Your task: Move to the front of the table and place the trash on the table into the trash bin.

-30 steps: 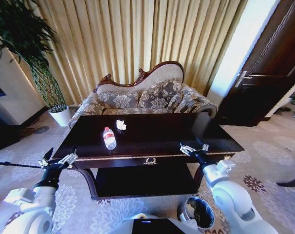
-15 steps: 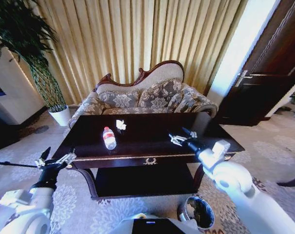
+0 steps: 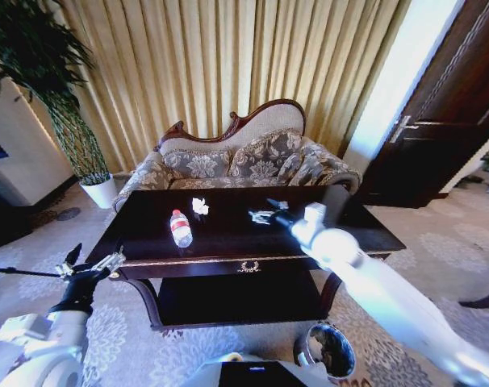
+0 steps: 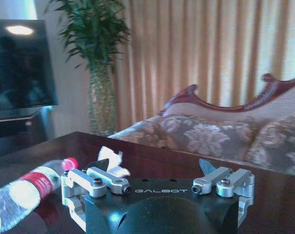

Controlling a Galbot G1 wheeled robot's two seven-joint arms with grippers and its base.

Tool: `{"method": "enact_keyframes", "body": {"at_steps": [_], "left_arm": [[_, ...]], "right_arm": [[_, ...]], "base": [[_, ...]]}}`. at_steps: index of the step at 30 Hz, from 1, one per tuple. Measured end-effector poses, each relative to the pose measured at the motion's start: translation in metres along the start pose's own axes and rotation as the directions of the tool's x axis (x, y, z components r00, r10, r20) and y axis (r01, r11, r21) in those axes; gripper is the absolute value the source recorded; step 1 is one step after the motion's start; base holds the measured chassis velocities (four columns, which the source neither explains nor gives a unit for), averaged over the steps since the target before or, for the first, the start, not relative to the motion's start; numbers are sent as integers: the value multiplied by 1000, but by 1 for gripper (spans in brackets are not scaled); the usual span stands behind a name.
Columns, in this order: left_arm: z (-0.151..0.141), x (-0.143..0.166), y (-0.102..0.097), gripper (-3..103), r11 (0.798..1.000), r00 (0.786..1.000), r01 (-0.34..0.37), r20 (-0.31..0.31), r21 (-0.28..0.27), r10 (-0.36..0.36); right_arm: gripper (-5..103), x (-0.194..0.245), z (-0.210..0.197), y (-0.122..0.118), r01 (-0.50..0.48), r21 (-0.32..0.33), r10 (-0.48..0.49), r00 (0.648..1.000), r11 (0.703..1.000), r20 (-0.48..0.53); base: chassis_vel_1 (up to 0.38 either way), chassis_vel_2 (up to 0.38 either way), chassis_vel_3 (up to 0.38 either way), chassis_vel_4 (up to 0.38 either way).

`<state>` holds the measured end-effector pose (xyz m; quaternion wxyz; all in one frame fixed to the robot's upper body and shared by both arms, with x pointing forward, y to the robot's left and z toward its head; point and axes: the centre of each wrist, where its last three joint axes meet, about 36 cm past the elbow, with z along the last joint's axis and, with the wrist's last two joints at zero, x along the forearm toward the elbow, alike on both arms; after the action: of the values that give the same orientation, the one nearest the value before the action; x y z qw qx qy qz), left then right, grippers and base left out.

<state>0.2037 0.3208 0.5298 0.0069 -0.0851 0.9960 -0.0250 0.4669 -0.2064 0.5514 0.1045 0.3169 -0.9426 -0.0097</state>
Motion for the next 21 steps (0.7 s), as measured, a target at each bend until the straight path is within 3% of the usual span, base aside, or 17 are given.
{"method": "enact_keyframes", "body": {"at_steps": [7,21], "left_arm": [[1,0,-1,100,1000,1000,5,-19,4,-5],[1,1,-2,100,1000,1000,16,-18,-8,-16]], "right_arm": [[100,-67,-10,17,71,15,-71,997,997,-25],[100,-141,-2,62,142,6,-142,987,990,-76]], "base": [[0,0,0,0],[0,0,0,0]]}}
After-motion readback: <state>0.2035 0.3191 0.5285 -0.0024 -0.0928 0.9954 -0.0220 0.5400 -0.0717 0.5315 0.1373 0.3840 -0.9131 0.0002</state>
